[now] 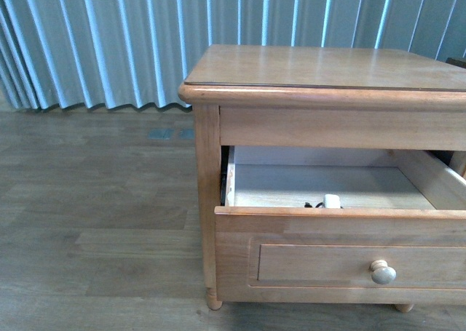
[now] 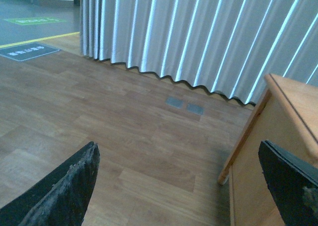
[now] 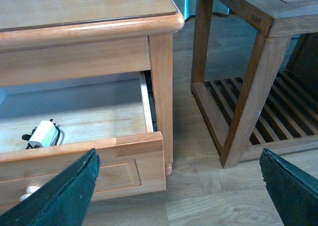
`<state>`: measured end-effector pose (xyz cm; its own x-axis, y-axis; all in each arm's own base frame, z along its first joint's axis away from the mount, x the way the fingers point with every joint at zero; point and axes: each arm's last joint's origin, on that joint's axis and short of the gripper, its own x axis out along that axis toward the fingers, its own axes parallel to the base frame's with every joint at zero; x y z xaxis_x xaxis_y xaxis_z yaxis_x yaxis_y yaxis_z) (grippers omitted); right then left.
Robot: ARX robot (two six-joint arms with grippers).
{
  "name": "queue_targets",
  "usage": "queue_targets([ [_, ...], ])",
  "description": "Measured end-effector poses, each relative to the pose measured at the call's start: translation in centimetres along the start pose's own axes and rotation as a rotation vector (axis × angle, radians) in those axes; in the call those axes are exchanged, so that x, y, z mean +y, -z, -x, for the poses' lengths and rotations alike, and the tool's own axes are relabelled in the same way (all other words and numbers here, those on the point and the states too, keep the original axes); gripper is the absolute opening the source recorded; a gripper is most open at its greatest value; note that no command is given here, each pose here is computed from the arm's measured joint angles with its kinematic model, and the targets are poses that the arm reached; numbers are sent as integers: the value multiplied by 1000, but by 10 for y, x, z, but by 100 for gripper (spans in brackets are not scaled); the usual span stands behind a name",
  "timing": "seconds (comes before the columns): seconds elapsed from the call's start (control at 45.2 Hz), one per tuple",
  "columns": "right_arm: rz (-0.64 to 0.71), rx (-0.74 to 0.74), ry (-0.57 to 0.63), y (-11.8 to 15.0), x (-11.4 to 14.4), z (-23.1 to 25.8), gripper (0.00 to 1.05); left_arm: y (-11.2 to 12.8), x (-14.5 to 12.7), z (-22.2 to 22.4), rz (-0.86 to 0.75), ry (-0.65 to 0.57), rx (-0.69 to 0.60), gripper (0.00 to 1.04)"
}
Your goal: Put charger into drawer
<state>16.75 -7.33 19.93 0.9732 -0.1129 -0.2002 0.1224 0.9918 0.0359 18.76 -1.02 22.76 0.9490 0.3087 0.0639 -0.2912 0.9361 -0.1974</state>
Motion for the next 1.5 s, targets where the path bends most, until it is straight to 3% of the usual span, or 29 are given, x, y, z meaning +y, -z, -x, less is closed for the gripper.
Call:
queue_targets([
  [0.332,0,0,0,0,0,0,96,29,52,36,-5,-180,44,99],
  [0.663,0,0,0,0,0,0,96,32,55,38,-14,-177,48,98],
  [0.73,0,0,0,0,0,0,96,33,57,40,-87,63,83,85],
  [0.818,0,0,0,0,0,0,96,36,51,47,-138,281,104,67],
  [0.907,0,0,0,0,0,0,96,39,50,52,-163,298,102,47],
  [1.172,0,0,0,0,0,0,96,47,41,63,-176,312,87,4],
  [1.504,0,0,0,0,0,0,96,45,43,72,-178,305,82,4],
])
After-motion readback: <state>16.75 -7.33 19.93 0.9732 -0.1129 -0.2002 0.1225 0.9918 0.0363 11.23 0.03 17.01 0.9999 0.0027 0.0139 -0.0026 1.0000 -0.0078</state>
